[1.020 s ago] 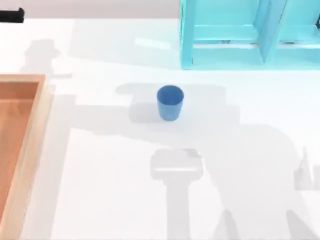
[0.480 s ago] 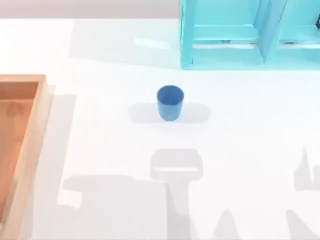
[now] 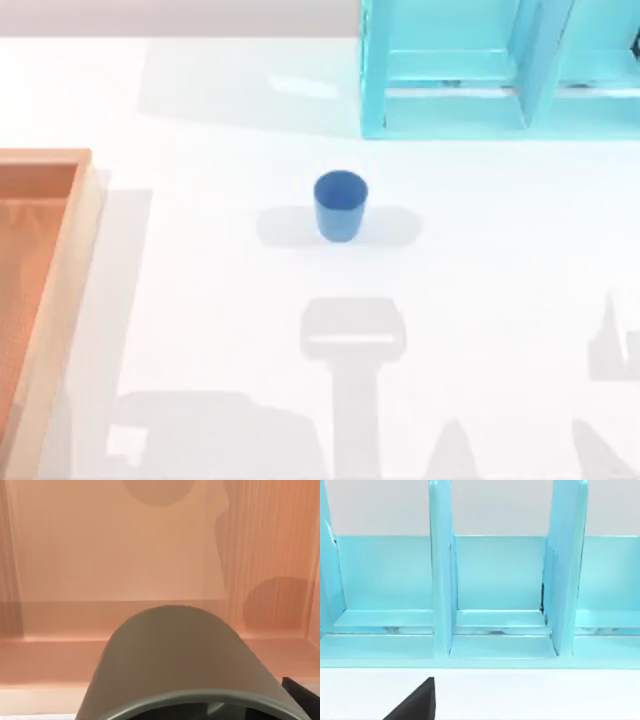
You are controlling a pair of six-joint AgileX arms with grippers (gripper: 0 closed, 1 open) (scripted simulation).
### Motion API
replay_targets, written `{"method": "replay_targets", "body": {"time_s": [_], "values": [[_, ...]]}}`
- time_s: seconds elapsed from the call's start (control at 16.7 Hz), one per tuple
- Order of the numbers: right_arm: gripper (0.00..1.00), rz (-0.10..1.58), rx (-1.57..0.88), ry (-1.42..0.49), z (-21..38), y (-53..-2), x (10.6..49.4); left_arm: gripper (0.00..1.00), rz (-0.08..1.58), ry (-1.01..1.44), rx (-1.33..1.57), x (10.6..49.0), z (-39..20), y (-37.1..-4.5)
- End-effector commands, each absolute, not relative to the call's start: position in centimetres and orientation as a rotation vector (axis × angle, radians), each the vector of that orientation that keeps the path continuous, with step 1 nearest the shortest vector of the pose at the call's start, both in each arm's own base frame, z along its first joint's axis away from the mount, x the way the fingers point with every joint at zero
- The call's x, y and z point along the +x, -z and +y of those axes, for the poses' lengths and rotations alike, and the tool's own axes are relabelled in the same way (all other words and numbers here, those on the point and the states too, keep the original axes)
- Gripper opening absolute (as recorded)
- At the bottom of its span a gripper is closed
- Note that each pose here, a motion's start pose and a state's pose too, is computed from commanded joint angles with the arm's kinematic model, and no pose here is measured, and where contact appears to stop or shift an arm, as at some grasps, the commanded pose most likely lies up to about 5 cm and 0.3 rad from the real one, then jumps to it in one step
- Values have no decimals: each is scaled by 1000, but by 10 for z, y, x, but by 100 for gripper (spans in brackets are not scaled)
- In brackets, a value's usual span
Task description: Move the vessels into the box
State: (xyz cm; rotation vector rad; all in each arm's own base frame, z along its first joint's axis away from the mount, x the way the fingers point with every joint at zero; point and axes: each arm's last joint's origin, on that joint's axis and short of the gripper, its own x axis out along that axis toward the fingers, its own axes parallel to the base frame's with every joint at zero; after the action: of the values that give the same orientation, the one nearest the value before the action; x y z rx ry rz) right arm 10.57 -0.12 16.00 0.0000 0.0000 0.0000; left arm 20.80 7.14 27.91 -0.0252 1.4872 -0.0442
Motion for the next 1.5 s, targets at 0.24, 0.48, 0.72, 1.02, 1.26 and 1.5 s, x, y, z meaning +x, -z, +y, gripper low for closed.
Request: {"method": "replay_targets", "body": {"time_s": [0.24, 0.48, 0.72, 1.02, 1.26, 1.5], "values": [[100, 0, 0, 0, -1, -160, 106, 0, 1489, 46, -22, 210, 72, -270], [100, 0, 0, 0, -1, -160, 106, 0, 1486, 46, -22, 212, 75, -247], [100, 0, 0, 0, -1, -160, 106, 0, 1483, 44, -23, 212, 77, -222], [100, 0, 0, 0, -1, -160, 106, 0, 1487, 44, -25, 212, 78, -215], [100, 0, 0, 0, -1, -160, 106, 23, 1487, 44, -25, 212, 78, -215], [100, 0, 0, 0, -1, -160, 106, 53, 1487, 44, -25, 212, 78, -215]]}}
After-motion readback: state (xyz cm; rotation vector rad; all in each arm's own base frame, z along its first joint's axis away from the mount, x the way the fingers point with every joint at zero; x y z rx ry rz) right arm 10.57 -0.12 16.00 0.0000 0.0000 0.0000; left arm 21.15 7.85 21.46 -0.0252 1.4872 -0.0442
